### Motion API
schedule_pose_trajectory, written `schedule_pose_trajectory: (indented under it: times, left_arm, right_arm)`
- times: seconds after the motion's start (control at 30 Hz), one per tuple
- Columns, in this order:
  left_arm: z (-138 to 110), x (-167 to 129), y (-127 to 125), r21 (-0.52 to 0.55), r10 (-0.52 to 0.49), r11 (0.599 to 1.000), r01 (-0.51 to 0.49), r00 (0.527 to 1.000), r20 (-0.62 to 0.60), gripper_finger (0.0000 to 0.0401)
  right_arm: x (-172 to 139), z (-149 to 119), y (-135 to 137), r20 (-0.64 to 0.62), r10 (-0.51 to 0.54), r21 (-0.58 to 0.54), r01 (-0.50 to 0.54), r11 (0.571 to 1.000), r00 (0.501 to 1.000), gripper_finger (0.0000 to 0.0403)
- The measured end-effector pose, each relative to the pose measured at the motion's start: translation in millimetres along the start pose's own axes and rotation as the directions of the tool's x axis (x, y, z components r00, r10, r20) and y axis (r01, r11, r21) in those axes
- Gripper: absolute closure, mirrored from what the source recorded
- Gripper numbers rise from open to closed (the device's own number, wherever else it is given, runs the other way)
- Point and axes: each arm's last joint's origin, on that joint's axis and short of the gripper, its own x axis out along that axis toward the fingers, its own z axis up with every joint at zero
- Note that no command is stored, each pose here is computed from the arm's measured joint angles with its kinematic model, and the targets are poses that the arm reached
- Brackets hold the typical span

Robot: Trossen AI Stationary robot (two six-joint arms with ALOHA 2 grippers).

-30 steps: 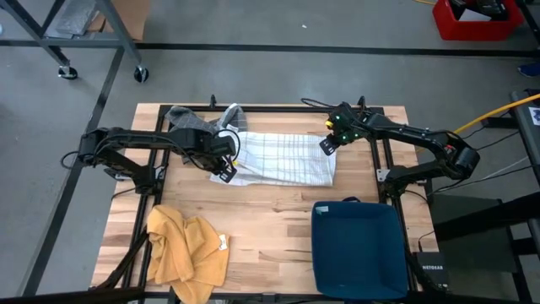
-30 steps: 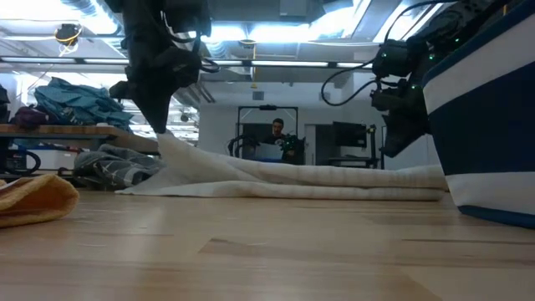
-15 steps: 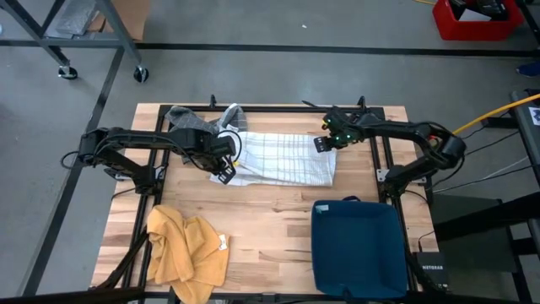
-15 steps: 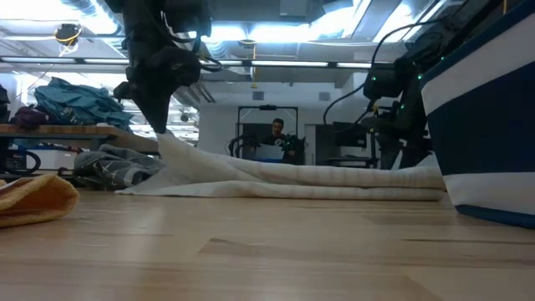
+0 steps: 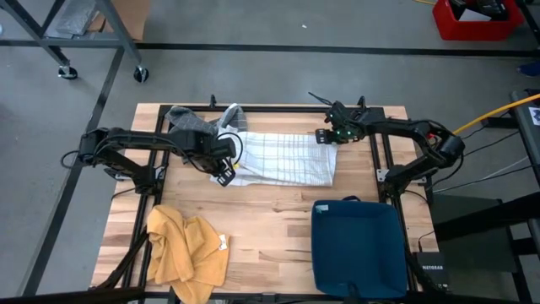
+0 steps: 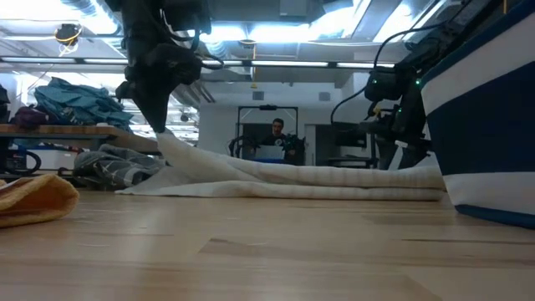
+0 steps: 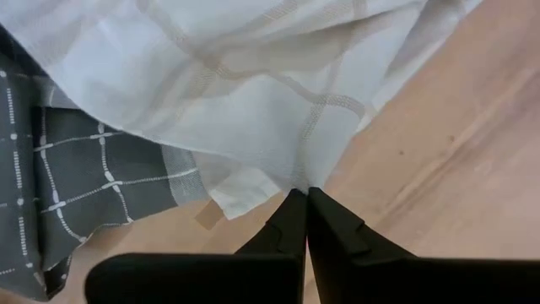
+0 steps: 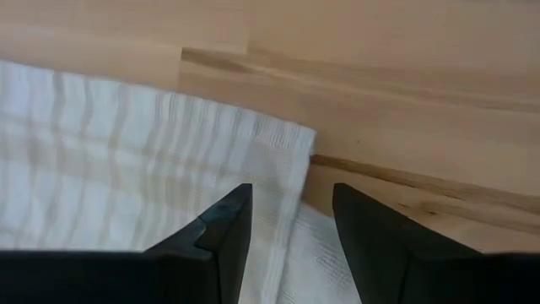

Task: Fold towel
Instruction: Fold the white kitchen towel

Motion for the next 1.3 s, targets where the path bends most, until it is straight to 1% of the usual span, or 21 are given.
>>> schedule_pose_trajectory:
  times: [0.2,0.3,0.43,0.77,0.83,0.9,1.17,1.23,1.3]
  left_arm:
    - [-2,0,-3,0.017,0.003,1.000,-0.003,1.000,0.003,0.0401]
    - [-3,0,-4,0.023,0.009,1.000,-0.009,1.000,0.007,0.0401]
    - [-3,0,-5,0.024,0.012,1.000,-0.012,1.000,0.010,0.0401]
    - [-3,0,-4,0.022,0.012,1.000,-0.012,1.000,0.009,0.0401]
    - [-3,0,-4,0.019,0.012,1.000,-0.012,1.000,0.009,0.0401]
    - [-3,0,-4,0.018,0.012,1.000,-0.012,1.000,0.009,0.0401]
    - [-5,0,-3,0.018,0.024,1.000,-0.024,1.000,-0.007,0.0401]
    - [-5,0,-3,0.018,0.027,0.999,-0.027,1.000,-0.010,0.0401]
    - [-7,0,-2,0.018,0.038,0.999,-0.038,0.999,-0.025,0.0401]
  right_arm:
    - [2,0,0,-0.011,0.007,0.008,-0.007,1.000,1.000,0.0233]
    - [11,-1,0,-0.050,0.004,0.052,-0.001,0.999,0.999,0.0233]
    - [25,-2,1,-0.102,0.032,0.059,-0.026,0.998,0.994,0.0233]
    - [29,3,5,-0.060,0.069,0.054,-0.066,0.996,0.996,0.0236]
    - [30,3,5,-0.055,0.068,0.047,-0.066,0.997,0.996,0.0246]
    - [30,3,5,-0.048,0.061,0.038,-0.059,0.998,0.997,0.0265]
    - [30,4,4,-0.026,0.035,-0.014,-0.035,0.999,0.999,0.0384]
    - [30,4,4,-0.020,0.022,-0.024,-0.022,0.999,1.000,0.0395]
    - [30,3,3,-0.025,0.008,-0.029,-0.009,1.000,1.000,0.0388]
